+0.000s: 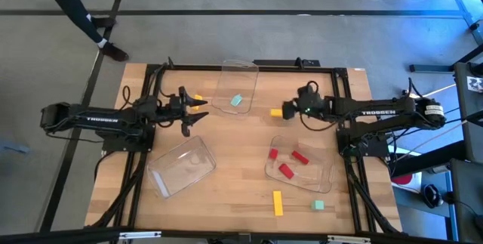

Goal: Sort & place blocks by color
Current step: Put the top blue block into the top transparent bin

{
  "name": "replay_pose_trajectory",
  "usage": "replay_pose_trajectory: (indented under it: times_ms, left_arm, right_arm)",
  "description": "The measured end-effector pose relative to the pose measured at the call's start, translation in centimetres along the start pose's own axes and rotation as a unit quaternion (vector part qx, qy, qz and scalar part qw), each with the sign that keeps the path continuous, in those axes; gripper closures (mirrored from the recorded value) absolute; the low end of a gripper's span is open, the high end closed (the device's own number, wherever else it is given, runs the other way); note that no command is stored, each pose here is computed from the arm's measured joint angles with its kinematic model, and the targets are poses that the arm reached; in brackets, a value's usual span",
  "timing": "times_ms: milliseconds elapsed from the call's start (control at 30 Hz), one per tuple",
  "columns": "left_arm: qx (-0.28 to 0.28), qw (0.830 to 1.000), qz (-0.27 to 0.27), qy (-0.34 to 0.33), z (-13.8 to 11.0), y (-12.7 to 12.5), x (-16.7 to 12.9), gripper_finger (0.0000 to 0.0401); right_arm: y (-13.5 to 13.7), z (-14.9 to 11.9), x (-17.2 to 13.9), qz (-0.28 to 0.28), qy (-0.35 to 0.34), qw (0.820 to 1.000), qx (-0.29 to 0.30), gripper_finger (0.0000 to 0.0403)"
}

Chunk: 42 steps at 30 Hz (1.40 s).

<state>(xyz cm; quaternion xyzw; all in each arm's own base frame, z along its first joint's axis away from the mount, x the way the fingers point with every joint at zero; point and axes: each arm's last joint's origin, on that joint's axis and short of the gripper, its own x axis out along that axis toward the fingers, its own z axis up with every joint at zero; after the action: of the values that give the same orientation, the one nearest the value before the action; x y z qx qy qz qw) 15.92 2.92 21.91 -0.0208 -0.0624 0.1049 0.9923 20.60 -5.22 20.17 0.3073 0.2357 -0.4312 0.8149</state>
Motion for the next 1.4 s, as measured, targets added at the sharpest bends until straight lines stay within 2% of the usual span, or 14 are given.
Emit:
replay_pose_trajectory:
  times_ms: [100, 200, 300, 400, 533, 700, 900, 1400]
  left_arm:
    - [0.000, 1.000, 0.000, 0.000, 0.0, 0.0, 0.0, 0.0206]
    - [0.000, 1.000, 0.000, -0.003, 0.1, 0.0, 0.0, 0.0206]
    - [0.000, 1.000, 0.000, -0.007, 0.1, 0.0, 0.0, 0.0206]
    - [0.000, 1.000, 0.000, -0.007, 0.1, 0.0, 0.0, 0.0206]
    - [0.000, 1.000, 0.000, -0.006, 0.1, 0.0, 0.0, 0.0206]
    - [0.000, 1.000, 0.000, -0.006, 0.1, 0.0, 0.0, 0.0206]
    - [-0.001, 1.000, 0.000, -0.006, 0.1, 0.0, 0.0, 0.0206]
    - [-0.013, 1.000, 0.000, -0.005, 0.1, 0.0, 0.0, 0.0206]
  right_arm:
    - [-0.8, -0.6, 0.4, -0.043, 0.024, 0.998, 0.037, 0.0150]
    - [-0.5, -1.0, 1.5, -0.052, 0.027, 0.996, 0.061, 0.0153]
    - [0.1, -1.6, 3.3, -0.070, 0.040, 0.996, 0.048, 0.0157]
    - [0.6, -1.6, 4.8, -0.130, 0.062, 0.989, 0.019, 0.0159]
    - [1.7, -1.0, 6.1, -0.188, 0.045, 0.981, -0.008, 0.0160]
    - [2.5, -1.1, 7.4, -0.211, 0.051, 0.976, -0.011, 0.0160]
    - [1.5, -2.9, 8.8, -0.254, 0.052, 0.965, 0.023, 0.0160]
    - [1.8, -3.7, 10.3, -0.238, 0.058, 0.969, 0.041, 0.0160]
